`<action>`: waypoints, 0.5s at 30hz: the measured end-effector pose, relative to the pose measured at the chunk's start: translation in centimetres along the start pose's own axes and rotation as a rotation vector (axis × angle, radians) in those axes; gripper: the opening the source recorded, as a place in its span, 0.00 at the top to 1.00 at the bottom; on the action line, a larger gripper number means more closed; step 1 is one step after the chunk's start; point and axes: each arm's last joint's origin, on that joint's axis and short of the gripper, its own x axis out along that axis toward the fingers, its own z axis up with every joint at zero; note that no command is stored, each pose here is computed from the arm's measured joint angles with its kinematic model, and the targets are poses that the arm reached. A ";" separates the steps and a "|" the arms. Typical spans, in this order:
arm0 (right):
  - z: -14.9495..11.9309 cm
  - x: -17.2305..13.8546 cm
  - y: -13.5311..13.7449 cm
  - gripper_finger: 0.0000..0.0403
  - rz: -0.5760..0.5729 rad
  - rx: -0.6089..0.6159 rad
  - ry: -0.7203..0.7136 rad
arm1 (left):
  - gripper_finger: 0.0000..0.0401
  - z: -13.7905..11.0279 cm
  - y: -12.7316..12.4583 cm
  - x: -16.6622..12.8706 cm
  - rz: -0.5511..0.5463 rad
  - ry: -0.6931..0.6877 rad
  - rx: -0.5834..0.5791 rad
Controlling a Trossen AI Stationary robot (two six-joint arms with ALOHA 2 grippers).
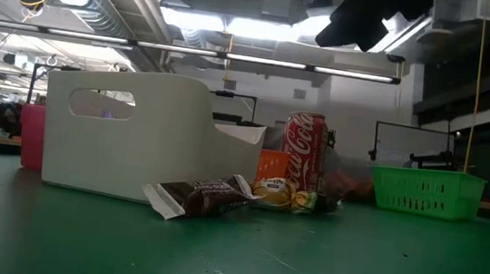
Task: Sort candy
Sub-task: Put the brown chocolate into the blue bin
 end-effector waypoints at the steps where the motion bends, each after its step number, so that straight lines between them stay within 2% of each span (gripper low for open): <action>1: -0.2 0.0 0.2 0.55 -0.020 -0.008 -0.003 | 0.56 0.0 0.0 0.0 0.000 0.000 0.000; 8: -1.1 1.8 1.3 0.55 -0.042 -0.025 -0.047 | 0.56 0.0 0.0 0.0 -0.002 -0.002 -0.003; 15: -1.9 5.5 2.0 0.55 -0.018 -0.022 -0.078 | 0.56 0.2 0.0 0.0 -0.007 -0.009 -0.013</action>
